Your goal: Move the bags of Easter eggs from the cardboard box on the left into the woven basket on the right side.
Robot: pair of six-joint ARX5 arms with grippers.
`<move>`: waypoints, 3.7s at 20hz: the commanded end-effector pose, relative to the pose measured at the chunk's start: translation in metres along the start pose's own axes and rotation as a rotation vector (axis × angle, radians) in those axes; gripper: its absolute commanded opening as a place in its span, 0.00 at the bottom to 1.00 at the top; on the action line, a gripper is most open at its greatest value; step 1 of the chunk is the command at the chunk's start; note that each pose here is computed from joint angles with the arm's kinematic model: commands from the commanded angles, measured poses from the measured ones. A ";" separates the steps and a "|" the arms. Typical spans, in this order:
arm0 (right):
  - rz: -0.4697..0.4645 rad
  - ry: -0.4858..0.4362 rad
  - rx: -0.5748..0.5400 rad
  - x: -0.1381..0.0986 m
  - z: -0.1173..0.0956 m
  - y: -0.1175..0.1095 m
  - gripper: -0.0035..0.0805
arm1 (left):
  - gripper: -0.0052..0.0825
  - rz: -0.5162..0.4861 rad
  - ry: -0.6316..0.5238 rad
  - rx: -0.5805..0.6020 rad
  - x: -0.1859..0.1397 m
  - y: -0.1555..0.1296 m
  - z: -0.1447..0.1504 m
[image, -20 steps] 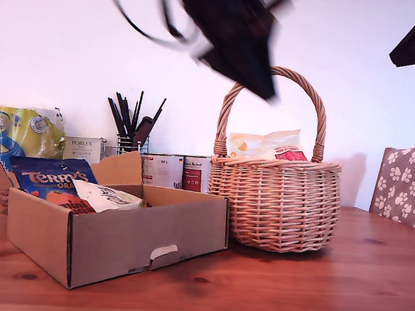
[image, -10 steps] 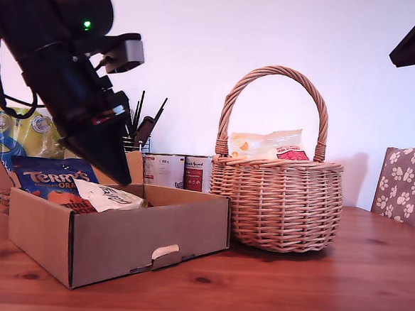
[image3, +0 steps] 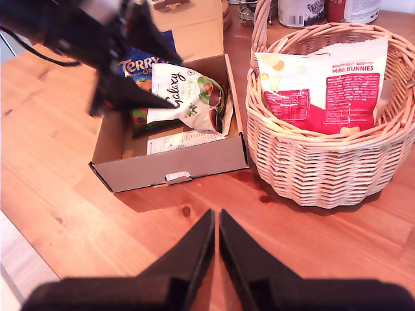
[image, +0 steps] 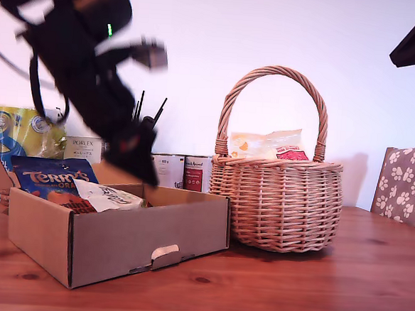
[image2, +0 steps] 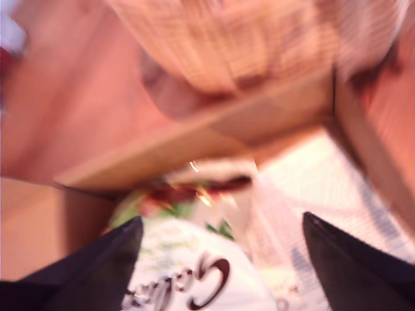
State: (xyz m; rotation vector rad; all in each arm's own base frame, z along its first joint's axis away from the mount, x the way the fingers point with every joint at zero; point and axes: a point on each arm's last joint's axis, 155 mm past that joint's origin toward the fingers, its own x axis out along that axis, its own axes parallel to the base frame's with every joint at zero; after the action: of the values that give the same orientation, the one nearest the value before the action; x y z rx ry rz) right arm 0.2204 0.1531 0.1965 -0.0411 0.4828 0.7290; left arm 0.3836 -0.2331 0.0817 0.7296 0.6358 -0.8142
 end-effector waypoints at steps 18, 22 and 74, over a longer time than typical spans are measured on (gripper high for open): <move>0.049 0.143 -0.463 0.080 0.039 -0.033 0.45 | 0.95 0.061 0.125 -0.011 0.027 0.005 -0.033; 0.097 0.289 -0.503 0.114 0.041 -0.048 0.48 | 0.95 0.070 0.105 -0.029 0.028 0.007 -0.028; 0.113 0.493 -0.353 0.003 0.048 0.031 0.03 | 0.95 0.170 0.122 -0.164 0.025 0.026 -0.032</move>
State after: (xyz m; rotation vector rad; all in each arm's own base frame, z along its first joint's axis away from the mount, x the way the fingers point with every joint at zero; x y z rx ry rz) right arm 0.2228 0.1851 0.2374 -0.5466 0.8432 0.9064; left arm 0.4113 -0.2088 0.0654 0.6709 0.7003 -0.5628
